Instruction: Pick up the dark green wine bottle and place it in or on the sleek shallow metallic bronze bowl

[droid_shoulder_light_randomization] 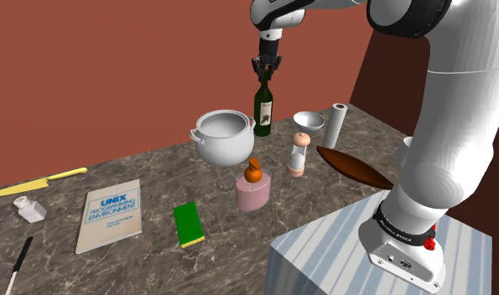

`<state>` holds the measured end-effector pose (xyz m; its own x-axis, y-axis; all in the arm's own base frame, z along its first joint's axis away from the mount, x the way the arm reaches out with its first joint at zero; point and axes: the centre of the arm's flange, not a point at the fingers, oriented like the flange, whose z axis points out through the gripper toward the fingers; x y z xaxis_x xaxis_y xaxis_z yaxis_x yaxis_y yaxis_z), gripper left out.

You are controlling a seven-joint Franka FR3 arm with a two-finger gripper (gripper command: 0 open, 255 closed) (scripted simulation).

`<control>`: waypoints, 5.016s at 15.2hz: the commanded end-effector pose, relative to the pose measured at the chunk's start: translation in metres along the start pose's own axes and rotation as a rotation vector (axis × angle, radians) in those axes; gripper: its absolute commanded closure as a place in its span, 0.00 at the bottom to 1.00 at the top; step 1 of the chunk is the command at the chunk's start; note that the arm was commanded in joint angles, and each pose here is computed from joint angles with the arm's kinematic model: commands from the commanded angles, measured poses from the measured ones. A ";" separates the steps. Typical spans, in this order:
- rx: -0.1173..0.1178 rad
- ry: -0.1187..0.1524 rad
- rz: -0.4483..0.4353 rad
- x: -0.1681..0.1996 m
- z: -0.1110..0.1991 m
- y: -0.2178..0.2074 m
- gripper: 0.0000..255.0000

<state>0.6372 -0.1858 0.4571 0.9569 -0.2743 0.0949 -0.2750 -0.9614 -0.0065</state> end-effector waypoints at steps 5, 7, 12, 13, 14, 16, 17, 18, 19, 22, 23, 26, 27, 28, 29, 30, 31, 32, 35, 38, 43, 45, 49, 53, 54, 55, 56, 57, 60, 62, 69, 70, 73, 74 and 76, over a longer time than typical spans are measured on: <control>0.000 0.000 0.000 0.000 0.000 0.000 1.00; 0.000 0.000 0.000 0.000 -0.005 0.000 1.00; 0.000 0.000 0.000 0.003 -0.031 0.000 1.00; 0.000 0.000 0.000 0.003 -0.037 0.000 1.00; 0.000 0.000 0.000 0.004 -0.042 0.000 1.00; 0.000 0.000 0.000 0.005 -0.052 0.000 1.00; 0.000 0.000 0.000 0.005 -0.058 0.000 1.00; 0.000 0.000 0.000 0.006 -0.063 0.000 1.00; 0.000 0.000 0.000 0.007 -0.068 0.000 1.00; 0.000 0.000 0.000 0.008 -0.084 -0.001 1.00; 0.000 0.000 0.000 0.009 -0.089 -0.001 1.00; 0.000 0.000 0.000 0.010 -0.105 -0.001 1.00; 0.000 0.000 0.000 0.011 -0.110 -0.001 1.00; 0.000 0.000 0.000 0.011 -0.115 -0.001 1.00; 0.000 0.000 0.000 0.011 -0.120 -0.001 1.00; 0.000 0.000 0.000 0.000 -0.124 0.003 1.00; 0.000 0.000 0.000 -0.012 -0.129 0.007 1.00; 0.000 0.000 0.000 -0.023 -0.134 0.012 1.00; 0.000 0.000 0.000 -0.058 -0.149 0.024 1.00; 0.000 0.000 0.000 -0.093 -0.163 0.036 1.00; 0.000 0.000 0.000 -0.151 -0.187 0.057 1.00; 0.000 0.000 0.000 -0.174 -0.197 0.065 1.00; 0.000 0.000 0.000 -0.220 -0.216 0.082 1.00; 0.000 0.000 0.000 -0.266 -0.236 0.098 1.00; 0.000 0.000 0.000 -0.278 -0.241 0.102 1.00; 0.000 0.000 0.000 -0.289 -0.246 0.106 1.00; 0.000 0.000 0.000 -0.301 -0.250 0.110 1.00; 0.000 0.000 0.000 -0.313 -0.255 0.114 1.00; 0.000 0.000 0.000 -0.347 -0.270 0.127 1.00; 0.000 0.000 0.000 -0.370 -0.279 0.135 1.00; 0.000 0.000 0.000 -0.405 -0.272 0.147 1.00; 0.000 0.000 0.000 -0.406 -0.267 0.147 1.00; 0.000 0.000 0.000 -0.407 -0.251 0.147 1.00; 0.000 0.000 0.000 -0.408 -0.246 0.147 1.00; 0.000 0.000 0.000 -0.409 -0.235 0.147 1.00</control>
<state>0.1831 -0.2099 0.6566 0.9570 -0.2743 0.0939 -0.2749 -0.9614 -0.0066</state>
